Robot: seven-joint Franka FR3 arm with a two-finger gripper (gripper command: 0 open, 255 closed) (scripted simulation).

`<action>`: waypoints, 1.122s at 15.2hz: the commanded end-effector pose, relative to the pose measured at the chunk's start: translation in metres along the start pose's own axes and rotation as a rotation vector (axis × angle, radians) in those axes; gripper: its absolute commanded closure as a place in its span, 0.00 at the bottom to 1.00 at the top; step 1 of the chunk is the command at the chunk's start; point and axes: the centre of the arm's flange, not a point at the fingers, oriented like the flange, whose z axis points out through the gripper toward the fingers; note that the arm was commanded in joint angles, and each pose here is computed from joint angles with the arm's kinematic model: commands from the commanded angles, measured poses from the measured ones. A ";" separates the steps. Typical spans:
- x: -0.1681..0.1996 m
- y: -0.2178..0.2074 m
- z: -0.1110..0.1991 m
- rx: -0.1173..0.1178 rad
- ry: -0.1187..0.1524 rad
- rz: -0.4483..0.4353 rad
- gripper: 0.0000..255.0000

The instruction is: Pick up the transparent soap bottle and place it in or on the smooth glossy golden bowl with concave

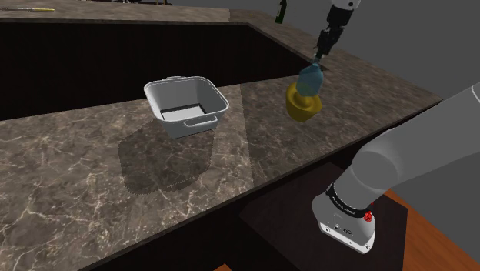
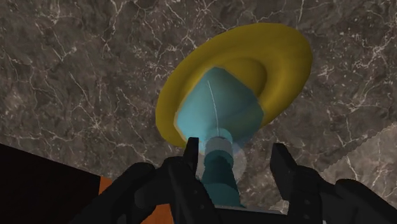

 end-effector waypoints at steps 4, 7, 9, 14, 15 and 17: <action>0.000 0.000 0.003 0.003 -0.007 0.000 0.00; 0.001 0.000 -0.024 0.003 -0.007 0.000 0.00; 0.001 0.000 -0.048 0.003 -0.007 0.000 0.00; 0.001 0.000 -0.048 0.003 -0.007 0.000 0.00; 0.001 0.000 -0.048 0.003 -0.007 0.000 0.00; 0.001 0.000 -0.048 0.003 -0.007 0.000 0.00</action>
